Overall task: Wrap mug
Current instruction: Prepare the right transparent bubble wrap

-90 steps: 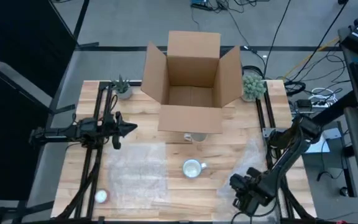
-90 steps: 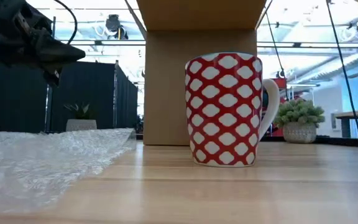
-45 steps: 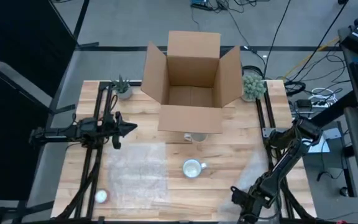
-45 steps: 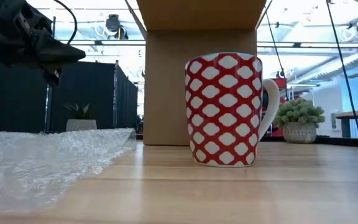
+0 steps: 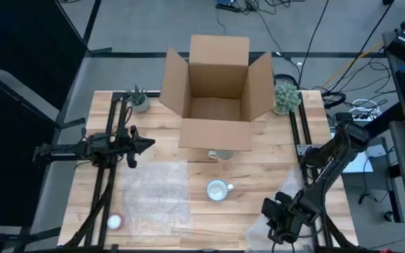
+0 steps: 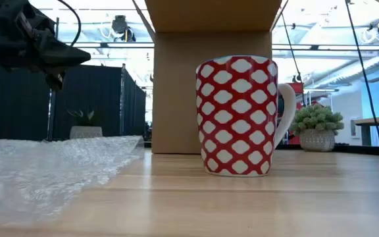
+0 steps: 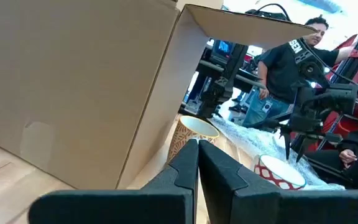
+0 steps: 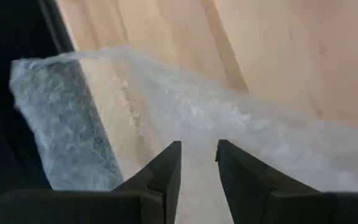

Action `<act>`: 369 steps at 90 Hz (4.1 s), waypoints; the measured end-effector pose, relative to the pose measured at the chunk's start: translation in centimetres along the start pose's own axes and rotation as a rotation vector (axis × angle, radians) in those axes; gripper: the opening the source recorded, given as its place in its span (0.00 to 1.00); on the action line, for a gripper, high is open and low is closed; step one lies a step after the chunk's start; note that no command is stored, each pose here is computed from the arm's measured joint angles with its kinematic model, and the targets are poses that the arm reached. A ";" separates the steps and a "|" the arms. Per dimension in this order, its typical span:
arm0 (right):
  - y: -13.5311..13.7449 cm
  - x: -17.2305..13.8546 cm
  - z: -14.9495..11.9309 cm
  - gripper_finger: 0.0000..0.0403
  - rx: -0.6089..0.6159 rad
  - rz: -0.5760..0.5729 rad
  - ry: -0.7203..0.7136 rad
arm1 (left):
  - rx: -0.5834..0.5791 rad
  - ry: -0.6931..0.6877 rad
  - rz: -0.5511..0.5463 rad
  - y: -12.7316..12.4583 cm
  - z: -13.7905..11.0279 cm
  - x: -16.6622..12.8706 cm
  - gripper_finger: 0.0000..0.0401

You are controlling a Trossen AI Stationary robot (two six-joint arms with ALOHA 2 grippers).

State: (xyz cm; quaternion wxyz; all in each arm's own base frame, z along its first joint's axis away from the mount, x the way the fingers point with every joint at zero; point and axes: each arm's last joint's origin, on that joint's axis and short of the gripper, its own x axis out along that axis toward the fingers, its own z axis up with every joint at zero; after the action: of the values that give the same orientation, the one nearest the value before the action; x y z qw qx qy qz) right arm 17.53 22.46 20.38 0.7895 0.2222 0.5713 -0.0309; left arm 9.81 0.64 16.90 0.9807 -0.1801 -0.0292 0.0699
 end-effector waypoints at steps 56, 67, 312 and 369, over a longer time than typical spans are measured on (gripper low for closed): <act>-2.8 2.8 0.4 0.62 -0.064 -0.069 0.254 | 0.001 0.006 0.003 0.0 -0.1 0.0 0.00; -3.2 4.7 -0.6 0.56 -0.044 -0.132 0.275 | -0.030 0.008 0.003 0.0 -0.1 0.0 0.00; 9.4 -9.3 9.9 0.00 -0.620 -0.532 -1.103 | 0.219 0.077 -0.155 -10.3 -1.4 18.6 0.34; 9.4 -9.2 9.9 0.00 -0.634 -0.521 -1.093 | 0.165 -0.071 -0.411 -11.4 0.3 18.3 0.34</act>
State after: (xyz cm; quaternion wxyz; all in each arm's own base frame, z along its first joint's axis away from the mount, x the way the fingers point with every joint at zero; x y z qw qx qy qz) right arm 26.00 25.17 34.23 0.9583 -0.2121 0.1066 -0.1590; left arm 29.31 -7.09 21.86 0.9841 -0.0868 -0.0941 -0.1229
